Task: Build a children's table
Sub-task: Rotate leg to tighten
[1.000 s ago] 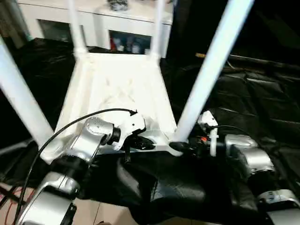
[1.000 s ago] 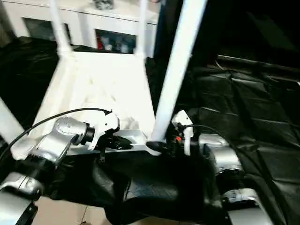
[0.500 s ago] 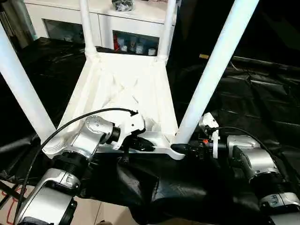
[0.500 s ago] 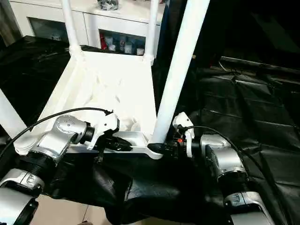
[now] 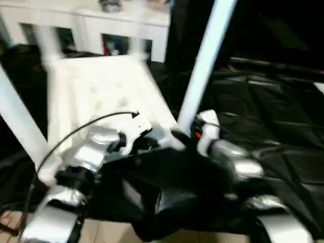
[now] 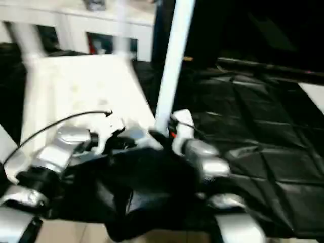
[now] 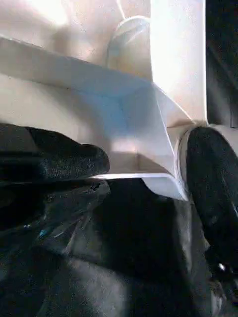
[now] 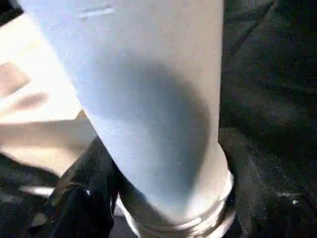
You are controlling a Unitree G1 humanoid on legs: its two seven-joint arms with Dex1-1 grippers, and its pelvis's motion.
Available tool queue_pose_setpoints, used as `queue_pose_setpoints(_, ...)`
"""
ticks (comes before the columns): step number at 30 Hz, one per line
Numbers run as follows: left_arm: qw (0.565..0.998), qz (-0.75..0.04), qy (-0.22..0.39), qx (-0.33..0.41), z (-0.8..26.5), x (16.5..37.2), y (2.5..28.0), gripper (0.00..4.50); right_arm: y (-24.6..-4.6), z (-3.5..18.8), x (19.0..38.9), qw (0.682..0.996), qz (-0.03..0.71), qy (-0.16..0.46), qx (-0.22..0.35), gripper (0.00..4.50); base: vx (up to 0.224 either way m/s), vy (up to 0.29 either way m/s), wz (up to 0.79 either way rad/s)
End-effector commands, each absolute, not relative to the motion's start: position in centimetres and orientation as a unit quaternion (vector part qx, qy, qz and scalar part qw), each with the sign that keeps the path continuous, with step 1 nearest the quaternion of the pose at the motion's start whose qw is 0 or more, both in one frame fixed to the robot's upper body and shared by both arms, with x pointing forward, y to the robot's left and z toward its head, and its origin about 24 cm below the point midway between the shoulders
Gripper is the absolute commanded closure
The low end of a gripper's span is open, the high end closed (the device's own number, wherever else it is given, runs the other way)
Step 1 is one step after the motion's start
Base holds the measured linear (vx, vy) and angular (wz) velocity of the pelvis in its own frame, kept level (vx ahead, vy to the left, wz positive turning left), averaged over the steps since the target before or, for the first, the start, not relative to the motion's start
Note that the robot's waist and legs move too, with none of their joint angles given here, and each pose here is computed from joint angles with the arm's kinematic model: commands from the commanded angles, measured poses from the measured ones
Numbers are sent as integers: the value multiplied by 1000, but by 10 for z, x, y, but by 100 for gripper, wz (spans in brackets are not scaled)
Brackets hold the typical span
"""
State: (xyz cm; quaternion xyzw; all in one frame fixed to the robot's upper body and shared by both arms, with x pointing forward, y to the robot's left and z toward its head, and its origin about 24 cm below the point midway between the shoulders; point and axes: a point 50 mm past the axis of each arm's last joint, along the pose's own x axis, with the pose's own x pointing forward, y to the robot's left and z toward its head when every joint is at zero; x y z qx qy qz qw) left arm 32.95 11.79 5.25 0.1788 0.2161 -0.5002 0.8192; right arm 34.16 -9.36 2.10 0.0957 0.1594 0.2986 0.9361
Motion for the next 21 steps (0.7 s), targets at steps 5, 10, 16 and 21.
queue_pose_setpoints(5,768,-598,181,141,51,309,58,450,-69,6,332,916,336,205,76,99,0,0,0)
queue_pose_setpoints(10,770,-594,179,151,53,311,66,450,-80,12,332,906,385,173,41,78,0,0,0)
queue_pose_setpoints(16,743,-628,173,155,57,309,82,450,-102,22,316,843,517,143,47,78,0,0,0)
queue_pose_setpoints(21,722,-651,174,159,59,308,92,450,-117,21,301,784,596,168,37,78,0,0,0)
